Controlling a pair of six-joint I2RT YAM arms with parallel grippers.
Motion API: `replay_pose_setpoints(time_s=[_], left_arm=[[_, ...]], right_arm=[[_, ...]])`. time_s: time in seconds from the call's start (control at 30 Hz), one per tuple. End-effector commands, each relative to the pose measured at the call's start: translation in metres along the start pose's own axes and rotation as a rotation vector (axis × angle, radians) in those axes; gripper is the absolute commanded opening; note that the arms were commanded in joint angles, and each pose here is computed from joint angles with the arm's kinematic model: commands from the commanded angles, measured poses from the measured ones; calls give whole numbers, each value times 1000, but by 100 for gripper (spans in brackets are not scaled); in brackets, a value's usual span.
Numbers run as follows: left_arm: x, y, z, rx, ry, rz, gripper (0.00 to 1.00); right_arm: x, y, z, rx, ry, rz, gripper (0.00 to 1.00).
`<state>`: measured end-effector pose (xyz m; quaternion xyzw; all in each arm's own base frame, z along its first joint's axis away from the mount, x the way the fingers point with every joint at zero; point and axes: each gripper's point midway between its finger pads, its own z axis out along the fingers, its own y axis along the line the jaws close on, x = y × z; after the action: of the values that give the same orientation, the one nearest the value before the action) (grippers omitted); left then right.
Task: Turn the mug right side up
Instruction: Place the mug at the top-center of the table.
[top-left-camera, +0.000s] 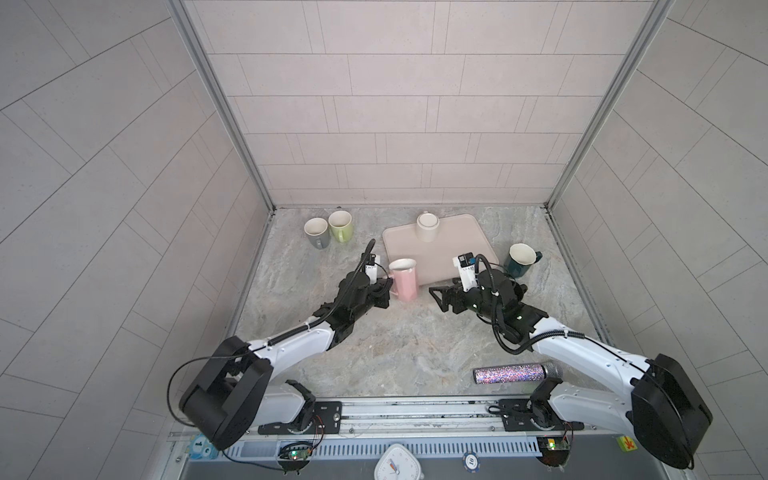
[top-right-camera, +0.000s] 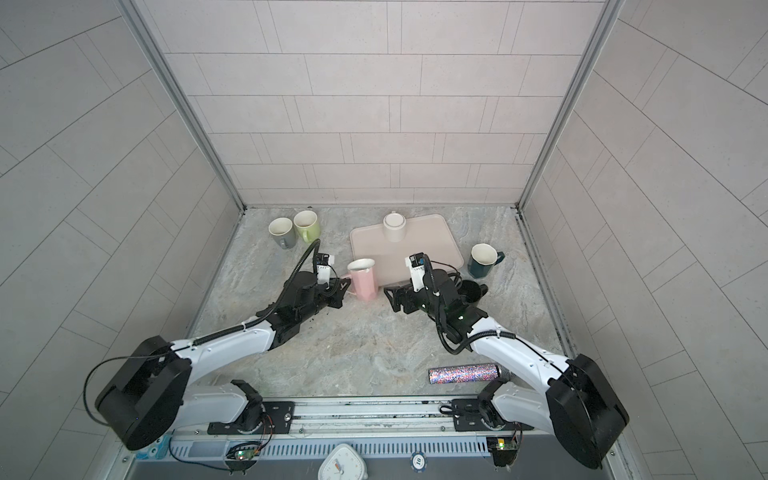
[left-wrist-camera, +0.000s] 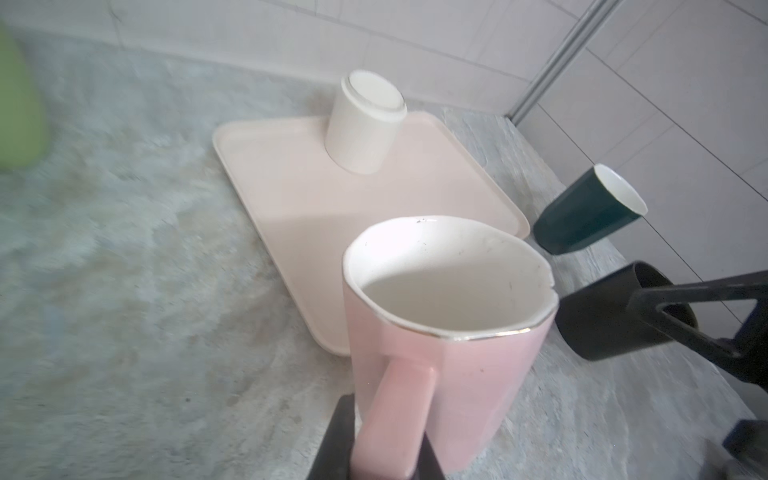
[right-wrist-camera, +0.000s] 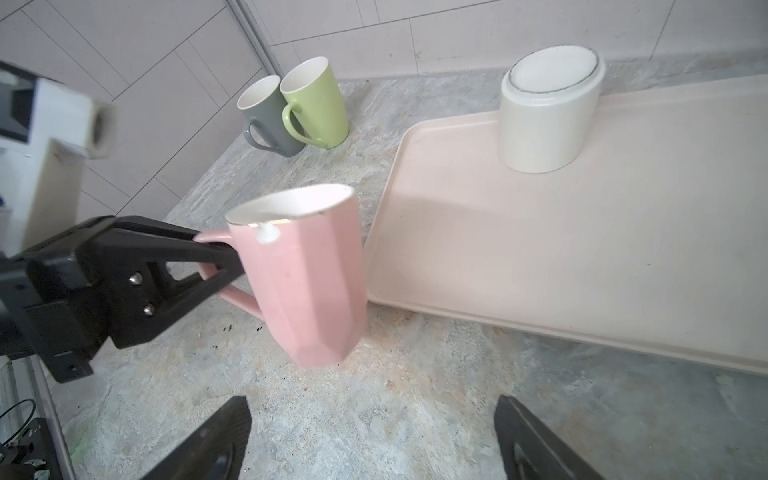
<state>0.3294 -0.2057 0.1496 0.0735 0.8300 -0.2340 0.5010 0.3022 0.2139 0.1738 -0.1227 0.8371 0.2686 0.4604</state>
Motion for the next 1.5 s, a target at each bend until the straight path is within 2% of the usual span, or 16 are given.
replay_pose_setpoints(time_s=[0.0, 0.17, 0.3, 0.5, 0.73, 0.97, 1.0, 1.1, 1.17, 1.27, 1.3, 1.33, 1.47], left_arm=[[-53, 26, -17, -182, -230, 94, 0], [-64, 54, -18, -362, -315, 189, 0], [-59, 75, -10, -471, -342, 255, 0], [-45, 90, 2, -489, -363, 265, 0], [-25, 106, 22, -473, -394, 217, 0], [-30, 108, 25, -476, -399, 219, 1], [-31, 109, 25, -475, -401, 216, 5], [-30, 108, 26, -468, -399, 215, 34], [-30, 108, 26, -464, -397, 214, 45], [-29, 111, 24, -477, -403, 191, 71], [-29, 110, 23, -475, -403, 190, 77], [-29, 110, 23, -471, -401, 190, 83], [-27, 110, 23, -466, -402, 173, 85]], right_arm=[[-4, -4, -9, 7, -1, -16, 93], [-5, -8, -22, 11, -22, -24, 93], [-6, -10, -36, 16, -48, -17, 94], [0, -10, -49, 13, -64, 1, 94], [11, -16, -50, 33, -49, 11, 94], [13, -25, -46, 76, -45, 13, 95], [12, -25, -45, 76, -44, 15, 95], [11, -24, -44, 74, -51, 23, 95], [11, -25, -44, 78, -47, 25, 95], [10, -25, -46, 83, -45, 17, 95], [10, -26, -46, 88, -44, 14, 95], [10, -27, -47, 96, -44, 12, 95], [9, -28, -49, 106, -43, 4, 95]])
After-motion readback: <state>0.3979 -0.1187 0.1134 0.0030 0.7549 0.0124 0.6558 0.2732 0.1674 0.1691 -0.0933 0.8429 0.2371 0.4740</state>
